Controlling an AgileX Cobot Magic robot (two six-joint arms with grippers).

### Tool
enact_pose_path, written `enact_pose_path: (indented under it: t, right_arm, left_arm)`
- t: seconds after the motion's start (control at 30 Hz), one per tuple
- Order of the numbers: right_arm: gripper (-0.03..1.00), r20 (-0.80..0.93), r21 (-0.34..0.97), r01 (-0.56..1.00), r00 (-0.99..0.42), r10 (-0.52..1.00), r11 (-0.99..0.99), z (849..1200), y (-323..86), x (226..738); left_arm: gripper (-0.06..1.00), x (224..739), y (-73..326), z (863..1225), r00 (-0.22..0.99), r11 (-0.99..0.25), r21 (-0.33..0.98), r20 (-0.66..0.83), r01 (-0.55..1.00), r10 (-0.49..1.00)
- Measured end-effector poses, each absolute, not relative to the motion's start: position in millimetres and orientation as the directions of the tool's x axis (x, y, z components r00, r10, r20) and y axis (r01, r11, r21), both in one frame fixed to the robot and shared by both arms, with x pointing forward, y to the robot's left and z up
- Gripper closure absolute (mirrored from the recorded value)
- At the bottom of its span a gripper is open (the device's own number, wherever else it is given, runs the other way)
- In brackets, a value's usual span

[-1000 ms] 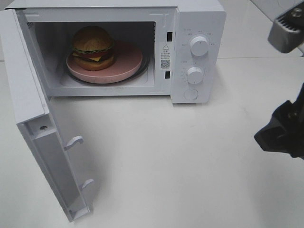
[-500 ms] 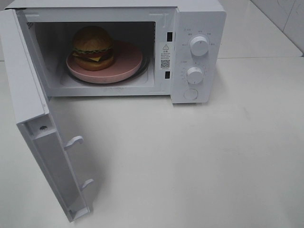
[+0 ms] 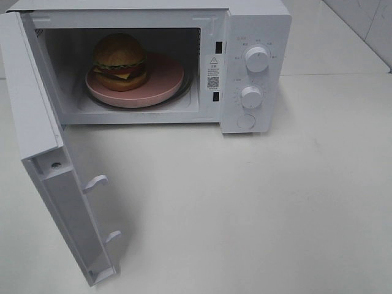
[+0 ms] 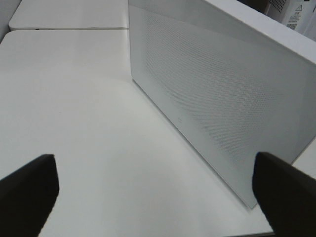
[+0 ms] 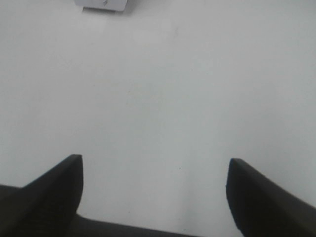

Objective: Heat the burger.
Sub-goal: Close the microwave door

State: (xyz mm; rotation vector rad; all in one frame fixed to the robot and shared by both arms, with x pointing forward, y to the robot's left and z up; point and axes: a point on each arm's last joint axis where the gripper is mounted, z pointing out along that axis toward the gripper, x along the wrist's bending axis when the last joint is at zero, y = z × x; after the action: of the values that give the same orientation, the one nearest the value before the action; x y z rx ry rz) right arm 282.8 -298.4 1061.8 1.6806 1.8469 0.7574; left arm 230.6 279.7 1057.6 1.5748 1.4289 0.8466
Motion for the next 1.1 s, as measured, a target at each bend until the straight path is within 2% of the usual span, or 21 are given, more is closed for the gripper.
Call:
enact_pose_path:
  t: [0.23,0.6,1.1]
  right_arm:
    - [0.20,0.014,0.783,0.623,-0.008,1.000,-0.006,1047.8,-304.6,261.0]
    - [0.20,0.042,0.880,0.470,0.059,0.997,-0.064,1049.8,-307.7,235.5]
    - [0.20,0.041,0.884,0.462,0.077,0.996,-0.072,1049.2,-307.7,234.1]
  left_arm:
    - [-0.04,230.6,279.7,1057.6,0.127,-0.012,0.901,-0.048,0.434,0.991]
    - [-0.04,230.6,279.7,1057.6,0.127,-0.012,0.901,-0.048,0.434,0.991]
    - [-0.04,230.6,279.7,1057.6,0.127,-0.012,0.901,-0.048,0.434,0.991]
